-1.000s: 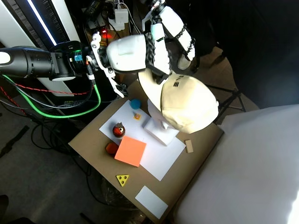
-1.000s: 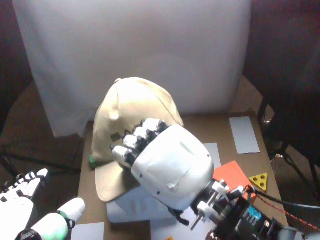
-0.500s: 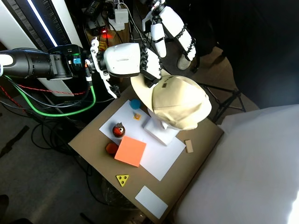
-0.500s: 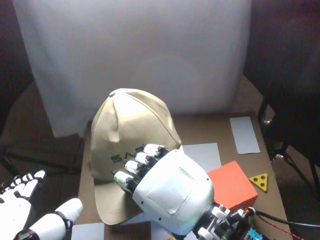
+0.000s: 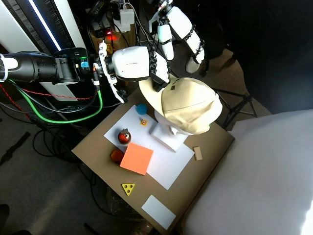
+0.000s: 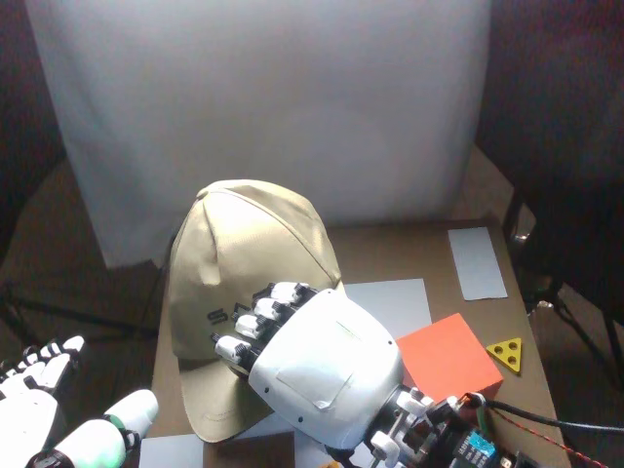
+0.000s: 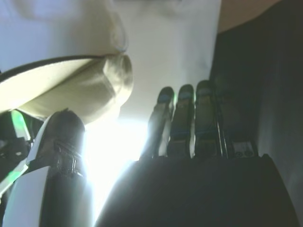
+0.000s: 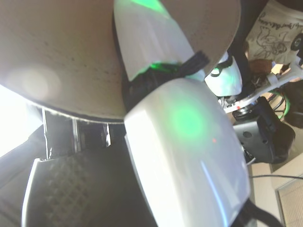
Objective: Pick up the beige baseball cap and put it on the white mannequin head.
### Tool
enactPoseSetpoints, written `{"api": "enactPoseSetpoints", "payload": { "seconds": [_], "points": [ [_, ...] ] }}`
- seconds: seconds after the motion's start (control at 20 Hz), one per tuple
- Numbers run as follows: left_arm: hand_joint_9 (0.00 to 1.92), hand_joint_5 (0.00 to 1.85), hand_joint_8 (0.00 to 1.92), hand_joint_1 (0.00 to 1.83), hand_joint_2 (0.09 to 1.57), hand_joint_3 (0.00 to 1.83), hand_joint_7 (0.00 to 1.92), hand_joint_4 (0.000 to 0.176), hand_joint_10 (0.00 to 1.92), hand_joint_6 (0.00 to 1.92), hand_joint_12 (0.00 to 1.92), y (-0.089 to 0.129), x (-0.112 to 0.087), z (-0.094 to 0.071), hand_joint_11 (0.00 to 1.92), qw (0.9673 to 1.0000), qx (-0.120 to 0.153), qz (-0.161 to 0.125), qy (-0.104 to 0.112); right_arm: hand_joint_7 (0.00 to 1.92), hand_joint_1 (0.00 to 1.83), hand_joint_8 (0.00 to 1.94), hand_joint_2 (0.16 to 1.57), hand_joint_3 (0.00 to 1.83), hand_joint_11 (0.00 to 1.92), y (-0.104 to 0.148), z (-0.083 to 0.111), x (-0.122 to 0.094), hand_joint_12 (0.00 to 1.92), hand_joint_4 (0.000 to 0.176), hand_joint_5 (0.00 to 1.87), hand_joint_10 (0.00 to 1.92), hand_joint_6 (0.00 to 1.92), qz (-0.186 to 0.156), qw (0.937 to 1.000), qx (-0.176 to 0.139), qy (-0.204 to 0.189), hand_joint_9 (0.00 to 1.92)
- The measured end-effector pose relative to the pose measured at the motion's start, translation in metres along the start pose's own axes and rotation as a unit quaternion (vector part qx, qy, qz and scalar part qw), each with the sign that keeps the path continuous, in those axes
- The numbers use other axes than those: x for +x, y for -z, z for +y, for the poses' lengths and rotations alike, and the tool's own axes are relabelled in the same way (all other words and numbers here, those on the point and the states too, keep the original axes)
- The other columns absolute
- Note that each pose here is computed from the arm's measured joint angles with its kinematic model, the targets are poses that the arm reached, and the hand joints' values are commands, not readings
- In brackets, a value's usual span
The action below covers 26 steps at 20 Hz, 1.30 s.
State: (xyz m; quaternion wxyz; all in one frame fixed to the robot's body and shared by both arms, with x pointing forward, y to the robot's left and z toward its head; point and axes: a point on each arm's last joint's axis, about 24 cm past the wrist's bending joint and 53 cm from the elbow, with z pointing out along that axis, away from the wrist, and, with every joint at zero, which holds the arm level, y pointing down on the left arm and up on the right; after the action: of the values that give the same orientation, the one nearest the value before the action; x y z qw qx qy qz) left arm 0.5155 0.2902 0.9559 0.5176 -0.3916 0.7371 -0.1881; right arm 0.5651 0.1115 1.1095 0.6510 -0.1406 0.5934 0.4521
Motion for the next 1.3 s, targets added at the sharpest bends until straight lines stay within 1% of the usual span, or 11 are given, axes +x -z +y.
{"api": "enactPoseSetpoints", "payload": {
  "seconds": [0.25, 0.45, 0.6, 0.65, 0.7, 0.75, 0.8, 0.85, 0.9, 1.0, 1.3],
  "points": [
    [0.02, 0.02, 0.00, 0.00, 1.17, 0.00, 0.00, 0.016, 0.00, 0.00, 0.16, 0.002, 0.004, -0.001, 0.00, 1.0000, 0.002, 0.004, 0.000, 0.94, 1.37, 1.04, 1.14, 0.00, 0.85, 0.001, -0.002, 0.000, 1.39, 0.000, 0.86, 1.36, 0.94, 0.001, 1.0000, 0.002, -0.005, 0.91],
    [0.03, 0.02, 0.00, 0.00, 1.17, 0.00, 0.00, 0.016, 0.00, 0.00, 0.19, 0.002, 0.003, -0.001, 0.00, 1.0000, 0.003, 0.003, -0.002, 0.95, 1.37, 1.03, 1.13, 0.00, 0.90, 0.001, -0.008, 0.000, 1.39, 0.000, 0.86, 1.34, 0.95, 0.002, 0.9997, 0.018, -0.018, 0.93],
    [0.05, 0.03, 0.01, 0.00, 1.17, 0.00, 0.01, 0.015, 0.01, 0.00, 0.19, 0.002, 0.003, -0.001, 0.00, 1.0000, 0.002, 0.003, -0.002, 0.89, 1.36, 1.10, 1.16, 0.00, 0.75, 0.002, -0.008, 0.000, 1.41, 0.000, 0.80, 1.40, 1.08, 0.002, 0.9997, 0.021, -0.014, 0.85],
    [0.05, 0.03, 0.01, 0.00, 1.18, 0.00, 0.01, 0.015, 0.01, 0.00, 0.19, 0.002, 0.003, -0.001, 0.00, 1.0000, 0.003, 0.002, -0.002, 0.81, 1.22, 0.69, 1.11, 0.00, 0.69, 0.005, -0.010, 0.001, 1.40, 0.000, 0.74, 1.04, 0.58, 0.004, 0.9997, 0.023, -0.008, 0.73],
    [0.04, 0.03, 0.00, 0.00, 1.18, 0.00, 0.01, 0.015, 0.00, 0.00, 0.19, 0.002, 0.003, -0.001, 0.00, 1.0000, 0.003, 0.000, -0.001, 0.83, 1.14, 0.40, 1.09, 0.00, 0.61, 0.008, -0.011, 0.004, 1.40, 0.000, 0.74, 0.79, 0.26, 0.009, 0.9996, 0.026, -0.005, 0.69],
    [0.04, 0.03, 0.00, 0.00, 1.18, 0.00, 0.01, 0.015, 0.00, 0.00, 0.19, 0.003, 0.001, 0.000, 0.00, 1.0000, 0.002, -0.005, 0.003, 0.83, 1.14, 0.40, 1.09, 0.00, 0.61, 0.013, -0.015, 0.007, 1.40, 0.000, 0.74, 0.79, 0.26, 0.015, 0.9994, 0.030, 0.003, 0.69],
    [0.04, 0.03, 0.00, 0.00, 1.18, 0.00, 0.01, 0.014, 0.00, 0.00, 0.19, 0.003, 0.002, 0.000, 0.00, 1.0000, 0.002, -0.004, 0.003, 0.88, 1.13, 0.24, 1.09, 0.00, 0.60, 0.016, -0.016, 0.008, 1.38, 0.000, 0.77, 0.69, 0.11, 0.019, 0.9993, 0.032, 0.004, 0.70],
    [0.04, 0.03, 0.00, 0.00, 1.18, 0.00, 0.01, 0.015, 0.00, 0.00, 0.19, 0.003, 0.004, -0.001, 0.00, 1.0000, 0.003, -0.003, 0.004, 0.72, 0.97, 0.08, 1.03, 0.00, 0.37, 0.021, -0.016, 0.010, 1.31, 0.000, 0.62, 0.41, 0.02, 0.024, 0.9991, 0.034, 0.007, 0.57],
    [0.04, 0.03, 0.00, 0.00, 1.18, 0.00, 0.01, 0.015, 0.00, 0.00, 0.15, 0.003, 0.005, -0.001, 0.00, 1.0000, 0.003, -0.001, 0.004, 0.63, 0.88, 0.02, 1.00, 0.00, 0.24, 0.023, -0.016, 0.011, 1.23, 0.000, 0.55, 0.21, 0.00, 0.026, 0.9991, 0.034, 0.007, 0.51],
    [0.03, 0.03, 0.00, 0.00, 1.18, 0.00, 0.00, 0.015, 0.00, 0.00, 0.10, 0.003, 0.004, -0.001, 0.00, 1.0000, 0.003, -0.002, 0.005, 0.47, 0.75, 0.00, 0.99, 0.00, 0.04, 0.035, -0.019, 0.020, 1.12, 0.000, 0.43, 0.03, 0.00, 0.049, 0.9979, 0.043, 0.002, 0.41],
    [0.02, 0.01, 0.00, 0.00, 1.18, 0.00, 0.00, 0.015, 0.00, 0.00, 0.15, 0.003, 0.003, -0.001, 0.00, 1.0000, 0.002, -0.004, 0.006, 0.26, 0.58, 0.00, 0.97, 0.00, 0.00, 0.061, -0.003, 0.034, 0.77, 0.038, 0.24, 0.00, 0.00, 0.088, 0.9956, 0.030, -0.012, 0.22]
  ]
}}
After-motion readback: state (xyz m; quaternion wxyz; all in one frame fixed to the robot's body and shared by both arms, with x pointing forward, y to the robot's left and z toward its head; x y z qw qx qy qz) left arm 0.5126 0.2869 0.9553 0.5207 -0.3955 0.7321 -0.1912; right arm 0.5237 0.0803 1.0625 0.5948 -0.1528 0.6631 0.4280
